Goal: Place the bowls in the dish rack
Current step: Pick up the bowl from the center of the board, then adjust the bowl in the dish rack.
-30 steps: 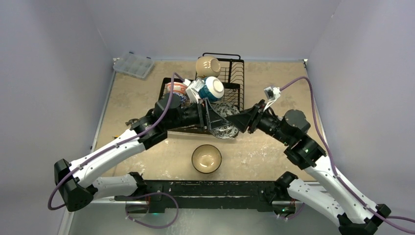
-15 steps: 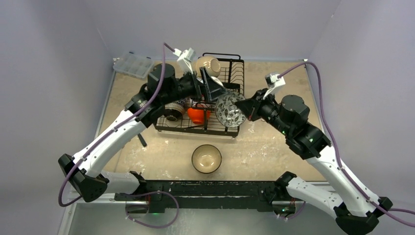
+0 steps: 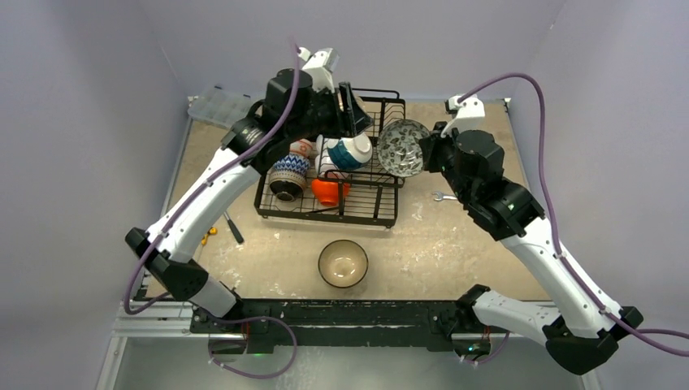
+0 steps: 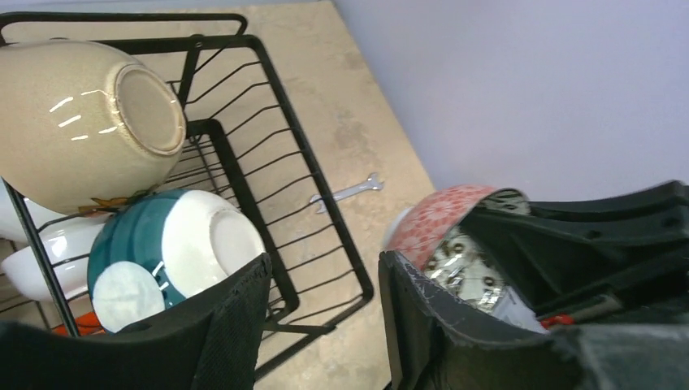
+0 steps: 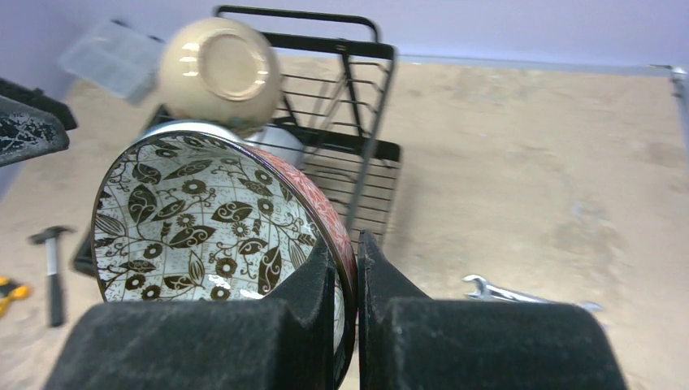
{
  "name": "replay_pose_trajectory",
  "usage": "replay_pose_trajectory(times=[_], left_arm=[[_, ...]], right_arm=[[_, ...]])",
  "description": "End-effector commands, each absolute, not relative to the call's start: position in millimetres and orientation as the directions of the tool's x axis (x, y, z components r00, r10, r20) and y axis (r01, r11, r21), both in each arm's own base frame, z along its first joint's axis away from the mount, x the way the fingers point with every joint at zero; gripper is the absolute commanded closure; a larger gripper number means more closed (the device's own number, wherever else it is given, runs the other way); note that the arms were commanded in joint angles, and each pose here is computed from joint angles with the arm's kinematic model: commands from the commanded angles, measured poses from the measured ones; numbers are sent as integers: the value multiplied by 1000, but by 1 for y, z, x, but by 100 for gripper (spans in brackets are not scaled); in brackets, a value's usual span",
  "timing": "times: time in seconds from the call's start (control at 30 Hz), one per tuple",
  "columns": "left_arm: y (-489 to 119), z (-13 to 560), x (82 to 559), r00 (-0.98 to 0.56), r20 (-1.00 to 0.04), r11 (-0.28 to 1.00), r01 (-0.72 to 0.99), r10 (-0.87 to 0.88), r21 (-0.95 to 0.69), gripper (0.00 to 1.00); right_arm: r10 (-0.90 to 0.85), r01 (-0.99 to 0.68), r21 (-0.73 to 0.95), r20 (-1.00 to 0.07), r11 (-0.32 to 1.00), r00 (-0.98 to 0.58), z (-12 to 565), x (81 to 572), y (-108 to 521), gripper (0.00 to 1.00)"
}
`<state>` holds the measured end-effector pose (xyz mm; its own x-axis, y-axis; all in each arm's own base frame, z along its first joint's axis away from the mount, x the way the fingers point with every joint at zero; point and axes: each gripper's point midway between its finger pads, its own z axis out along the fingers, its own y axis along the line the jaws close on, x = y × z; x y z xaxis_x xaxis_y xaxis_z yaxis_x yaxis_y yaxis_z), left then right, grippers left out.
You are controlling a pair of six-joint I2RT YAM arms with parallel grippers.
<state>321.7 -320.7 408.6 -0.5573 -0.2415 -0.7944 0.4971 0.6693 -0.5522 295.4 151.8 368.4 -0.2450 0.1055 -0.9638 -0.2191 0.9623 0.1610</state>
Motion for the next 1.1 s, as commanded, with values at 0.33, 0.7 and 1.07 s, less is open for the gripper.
replay_pose_trajectory(times=[0.33,0.7,1.07], left_arm=[[-359,345,336,-549,-829,848,485,105,-214,72],[-349,289,347,-578,-774,910,414,259,-5,81],[-323,289,353,-561,-780,939,328,278,100,86]], right_arm=[[75,-8,78,-982,997,-174,403,294,81,100],[62,-49,72,-981,996,-184,399,299,90,100],[57,-92,75,-980,993,-192,397,306,101,100]])
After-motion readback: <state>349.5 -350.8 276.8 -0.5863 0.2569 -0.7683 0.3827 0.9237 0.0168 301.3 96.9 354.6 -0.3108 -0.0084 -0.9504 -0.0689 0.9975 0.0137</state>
